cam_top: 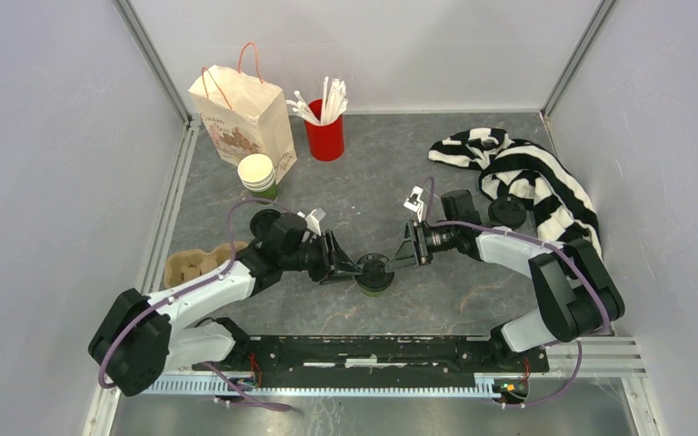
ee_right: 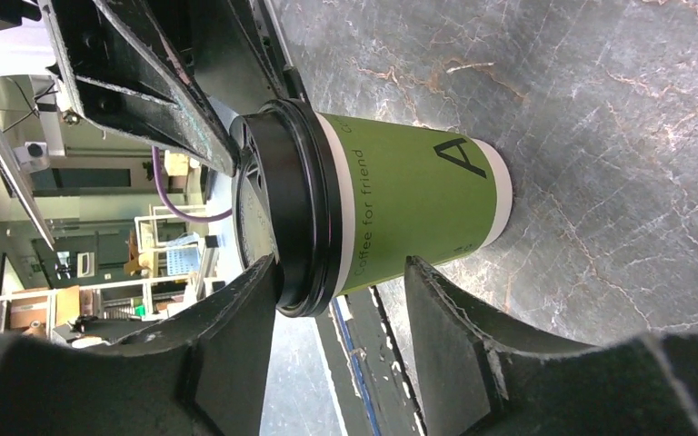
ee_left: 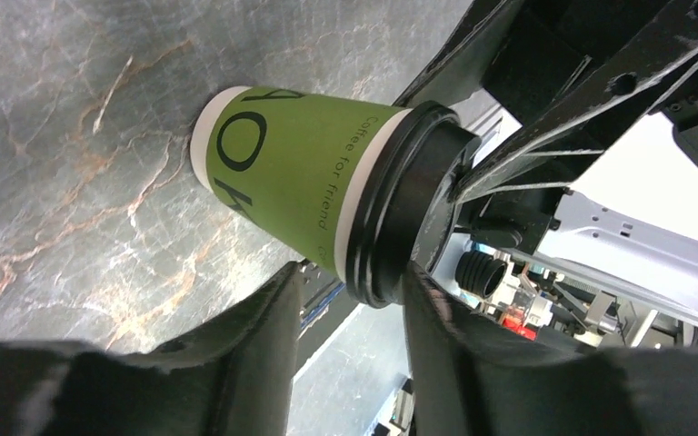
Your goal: Pack the takeout coffee
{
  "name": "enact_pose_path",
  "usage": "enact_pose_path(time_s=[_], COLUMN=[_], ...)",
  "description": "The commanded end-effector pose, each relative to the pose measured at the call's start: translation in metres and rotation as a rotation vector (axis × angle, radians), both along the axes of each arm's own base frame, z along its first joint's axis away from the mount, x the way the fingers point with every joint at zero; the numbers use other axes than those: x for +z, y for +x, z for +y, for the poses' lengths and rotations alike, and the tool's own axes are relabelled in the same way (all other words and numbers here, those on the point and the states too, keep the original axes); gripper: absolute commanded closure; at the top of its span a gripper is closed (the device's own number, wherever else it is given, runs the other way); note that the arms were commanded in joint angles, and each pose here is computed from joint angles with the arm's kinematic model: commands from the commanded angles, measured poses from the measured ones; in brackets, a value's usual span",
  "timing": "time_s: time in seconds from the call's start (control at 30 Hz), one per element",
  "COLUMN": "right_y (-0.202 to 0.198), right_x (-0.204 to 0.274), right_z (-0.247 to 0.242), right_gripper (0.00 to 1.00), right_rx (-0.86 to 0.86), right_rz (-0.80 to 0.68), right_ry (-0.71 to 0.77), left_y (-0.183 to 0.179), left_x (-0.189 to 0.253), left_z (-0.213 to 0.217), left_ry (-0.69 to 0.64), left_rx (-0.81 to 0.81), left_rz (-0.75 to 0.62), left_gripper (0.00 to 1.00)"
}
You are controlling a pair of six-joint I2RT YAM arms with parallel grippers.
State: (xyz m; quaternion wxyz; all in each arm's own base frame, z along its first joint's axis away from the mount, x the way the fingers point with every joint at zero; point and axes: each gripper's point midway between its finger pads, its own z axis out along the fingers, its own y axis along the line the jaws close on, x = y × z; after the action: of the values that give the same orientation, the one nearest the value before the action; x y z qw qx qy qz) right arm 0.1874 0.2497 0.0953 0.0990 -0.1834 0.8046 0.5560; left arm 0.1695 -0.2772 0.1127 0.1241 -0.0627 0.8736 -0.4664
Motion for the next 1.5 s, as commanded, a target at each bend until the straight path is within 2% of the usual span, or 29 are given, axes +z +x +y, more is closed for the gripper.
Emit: enact_pose_path(time_s=[0.0, 0.07, 0.17, 0.23, 0.37, 0.5, 0.77, 1.3, 1.47], right_y=[-0.001, 0.002, 0.003, 0.004, 0.006, 0.006, 0.007, 0.006, 0.006], right_x=[-0.029, -0.019, -0.012, -0.01, -0.01, -0.009, -0.011, -0.016, -0.019], right_z=[-0.013, -0.011, -0.01, -0.009, -0.008, -0.008, -0.007, -0.005, -0.003], right_gripper=[0.41, 0.4, 0.4, 0.4, 0.4, 0.4, 0.4, 0.4, 0.4], right_rx=[-0.047, -0.046, -0.044, -0.042, -0.042, -0.041, -0.044, -0.042, -0.044], right_rz=[-0.023, -0.039, -0.048, -0.051, -0.049, -0.048, -0.044, -0.034, -0.03], right_ry=[-0.121, -0.107, -0.099, -0.095, -0.095, -0.095, -0.097, -0.107, -0.111], left_y=[-0.011, -0.005, 0.001, 0.002, -0.003, -0.008, -0.013, -0.014, -0.012], left_x=[-0.006, 0.019, 0.043, 0.046, 0.033, 0.021, 0.012, 0.005, -0.007], left_z=[0.015, 0.011, 0.012, 0.015, 0.014, 0.01, 0.004, 0.002, 0.01], left_ry=[0.082, 0.026, -0.028, -0.043, -0.04, -0.015, -0.013, 0.026, 0.132], left_rx=[-0.004, 0.022, 0.087, 0.119, 0.106, 0.055, 0.007, -0.039, -0.046], left_rz=[0.015, -0.015, -0.039, -0.035, 0.005, 0.041, 0.067, 0.05, 0.028], left_gripper=[0.42, 0.3, 0.24, 0.26, 0.5, 0.58, 0.59, 0.47, 0.48])
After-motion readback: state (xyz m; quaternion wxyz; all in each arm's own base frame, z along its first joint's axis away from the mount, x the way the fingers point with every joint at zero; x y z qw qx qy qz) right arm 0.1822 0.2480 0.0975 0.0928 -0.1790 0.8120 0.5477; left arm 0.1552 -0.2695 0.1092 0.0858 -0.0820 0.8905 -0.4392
